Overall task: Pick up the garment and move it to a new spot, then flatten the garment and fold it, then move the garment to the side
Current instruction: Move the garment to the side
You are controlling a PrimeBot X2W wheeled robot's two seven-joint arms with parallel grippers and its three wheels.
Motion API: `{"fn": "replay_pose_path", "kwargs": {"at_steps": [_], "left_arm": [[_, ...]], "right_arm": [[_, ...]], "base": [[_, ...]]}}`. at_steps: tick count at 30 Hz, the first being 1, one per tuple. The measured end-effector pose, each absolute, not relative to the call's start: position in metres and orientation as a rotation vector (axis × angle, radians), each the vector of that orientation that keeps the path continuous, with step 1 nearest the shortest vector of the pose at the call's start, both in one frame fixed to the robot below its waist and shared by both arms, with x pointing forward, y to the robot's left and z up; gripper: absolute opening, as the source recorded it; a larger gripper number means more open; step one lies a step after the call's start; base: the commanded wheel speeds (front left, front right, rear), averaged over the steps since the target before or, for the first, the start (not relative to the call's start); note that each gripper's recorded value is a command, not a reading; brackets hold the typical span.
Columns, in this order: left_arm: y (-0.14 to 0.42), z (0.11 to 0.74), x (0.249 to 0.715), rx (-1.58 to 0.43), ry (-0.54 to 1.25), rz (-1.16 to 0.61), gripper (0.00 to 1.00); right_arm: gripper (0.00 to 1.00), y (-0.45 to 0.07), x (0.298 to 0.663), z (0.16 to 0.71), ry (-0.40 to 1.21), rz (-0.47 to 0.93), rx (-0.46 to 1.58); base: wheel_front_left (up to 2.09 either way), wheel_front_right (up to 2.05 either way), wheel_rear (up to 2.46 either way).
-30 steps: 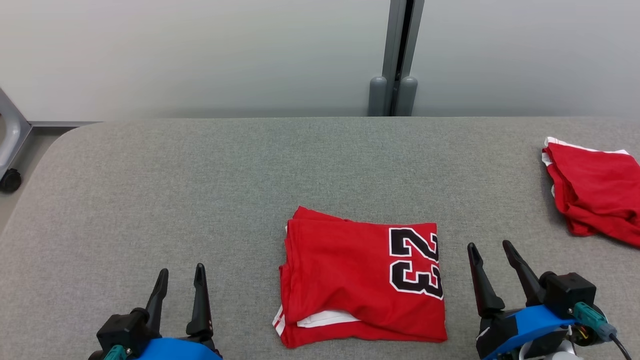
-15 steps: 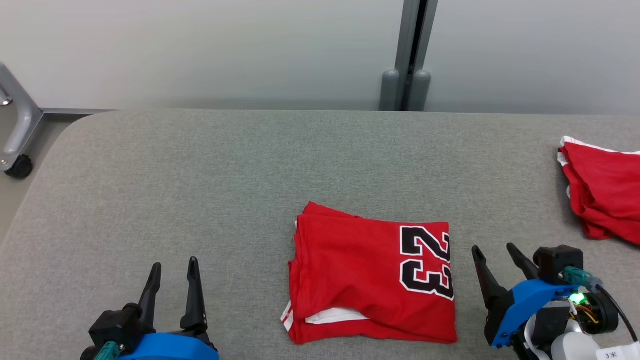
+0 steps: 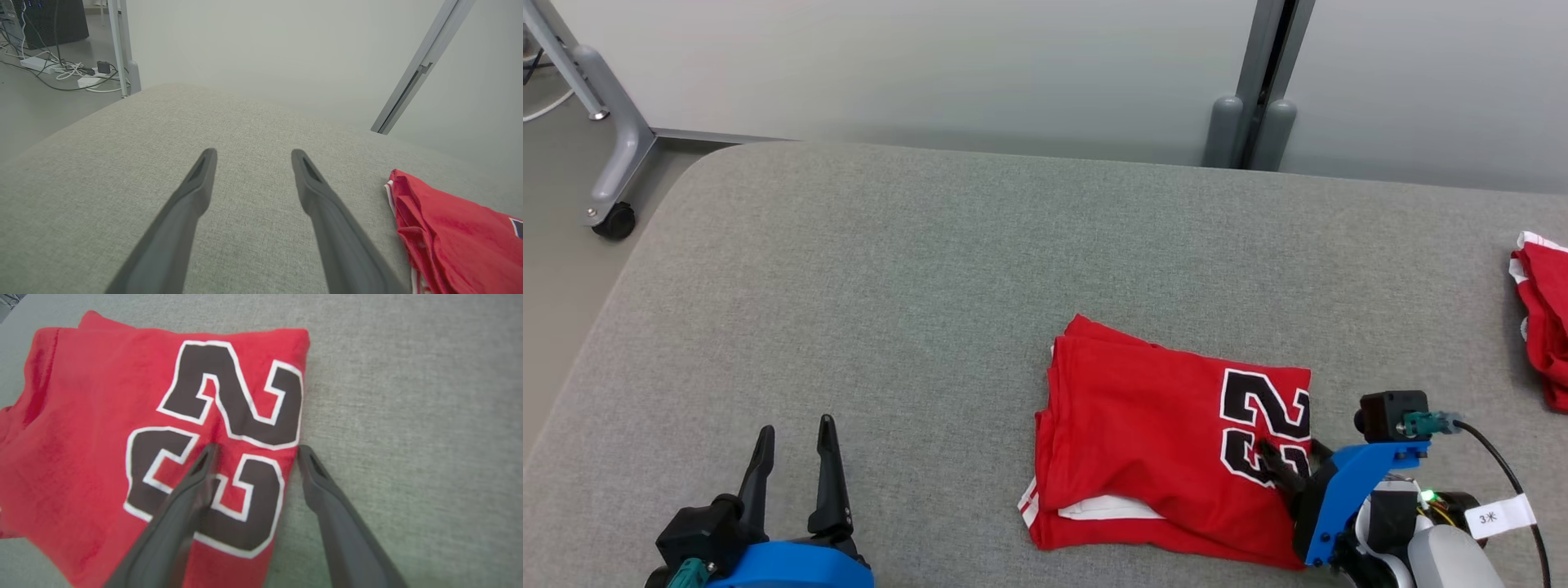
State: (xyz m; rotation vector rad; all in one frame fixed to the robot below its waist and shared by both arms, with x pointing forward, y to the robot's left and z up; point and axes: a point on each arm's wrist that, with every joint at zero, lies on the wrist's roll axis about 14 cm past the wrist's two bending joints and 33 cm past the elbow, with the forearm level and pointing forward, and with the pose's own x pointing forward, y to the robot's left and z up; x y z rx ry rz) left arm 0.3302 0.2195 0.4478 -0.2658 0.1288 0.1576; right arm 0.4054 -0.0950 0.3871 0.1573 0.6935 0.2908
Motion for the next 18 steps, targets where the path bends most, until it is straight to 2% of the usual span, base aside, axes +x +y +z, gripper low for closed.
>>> {"fn": "replay_pose_path", "kwargs": {"at_steps": [2, 5, 6, 12, 18], "left_arm": [[0.221, 0.447, 0.33, -0.265, 0.131, 0.163, 1.0], [0.22, 0.445, 0.33, -0.257, 0.136, 0.16, 1.0], [0.219, 0.445, 0.33, -0.253, 0.138, 0.154, 1.0], [0.2, 0.444, 0.343, -0.237, 0.144, 0.087, 1.0], [0.159, 0.441, 0.369, -0.233, 0.157, -0.049, 1.0]], "right_arm": [[1.0, -0.089, 0.404, 0.382, 0.722, 0.303, 0.179], [0.17, -0.087, 0.408, 0.379, 0.731, 0.306, 0.179], [0.0, -0.088, 0.41, 0.379, 0.728, 0.301, 0.181], [0.0, -0.108, 0.423, 0.388, 0.649, 0.255, 0.168], [0.0, -0.182, 0.43, 0.406, 0.557, 0.105, 0.115]], "base": [[0.0, 0.0, 0.0], [0.0, 0.0, 0.0], [0.0, 0.0, 0.0], [0.0, 0.0, 0.0], [0.0, 0.0, 0.0]]}}
